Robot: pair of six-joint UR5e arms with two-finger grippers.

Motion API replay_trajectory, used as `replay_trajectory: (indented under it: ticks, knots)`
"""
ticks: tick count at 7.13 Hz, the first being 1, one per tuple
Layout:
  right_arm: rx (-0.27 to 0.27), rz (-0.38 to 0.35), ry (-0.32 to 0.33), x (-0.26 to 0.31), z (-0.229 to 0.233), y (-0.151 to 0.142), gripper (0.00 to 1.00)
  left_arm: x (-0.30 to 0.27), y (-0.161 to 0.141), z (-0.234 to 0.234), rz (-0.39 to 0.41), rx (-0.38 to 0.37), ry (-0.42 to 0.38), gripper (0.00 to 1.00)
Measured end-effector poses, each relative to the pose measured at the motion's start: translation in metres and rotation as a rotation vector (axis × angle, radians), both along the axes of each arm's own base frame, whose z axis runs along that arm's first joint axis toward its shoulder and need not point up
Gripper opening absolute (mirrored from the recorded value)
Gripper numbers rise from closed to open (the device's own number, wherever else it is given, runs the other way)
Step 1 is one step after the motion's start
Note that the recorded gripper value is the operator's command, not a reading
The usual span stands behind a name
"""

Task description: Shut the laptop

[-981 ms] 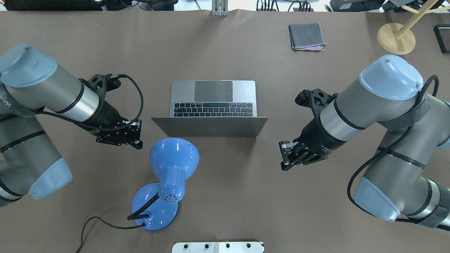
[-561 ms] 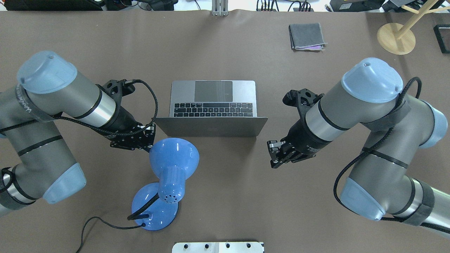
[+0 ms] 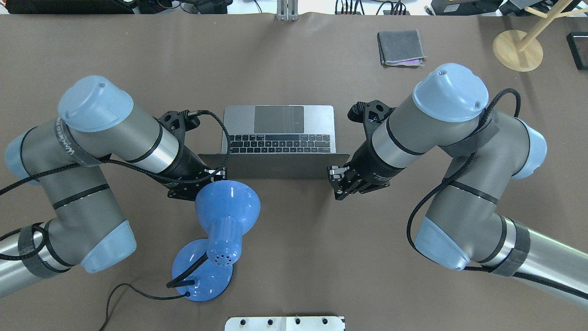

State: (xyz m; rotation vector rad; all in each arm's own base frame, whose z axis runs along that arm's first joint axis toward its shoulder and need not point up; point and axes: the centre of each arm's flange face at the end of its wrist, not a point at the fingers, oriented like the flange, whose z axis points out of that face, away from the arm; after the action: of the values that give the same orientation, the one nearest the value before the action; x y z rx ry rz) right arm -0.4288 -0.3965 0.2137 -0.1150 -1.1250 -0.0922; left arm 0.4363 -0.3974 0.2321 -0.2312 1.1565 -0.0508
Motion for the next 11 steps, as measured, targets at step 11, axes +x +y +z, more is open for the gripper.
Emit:
replay_trajectory:
  ticks: [11]
  knots:
    - [0.024,0.169,0.018,-0.02,-0.016,-0.126,0.0,0.028,-0.153,-0.02,-0.184,0.058,-0.052,0.0]
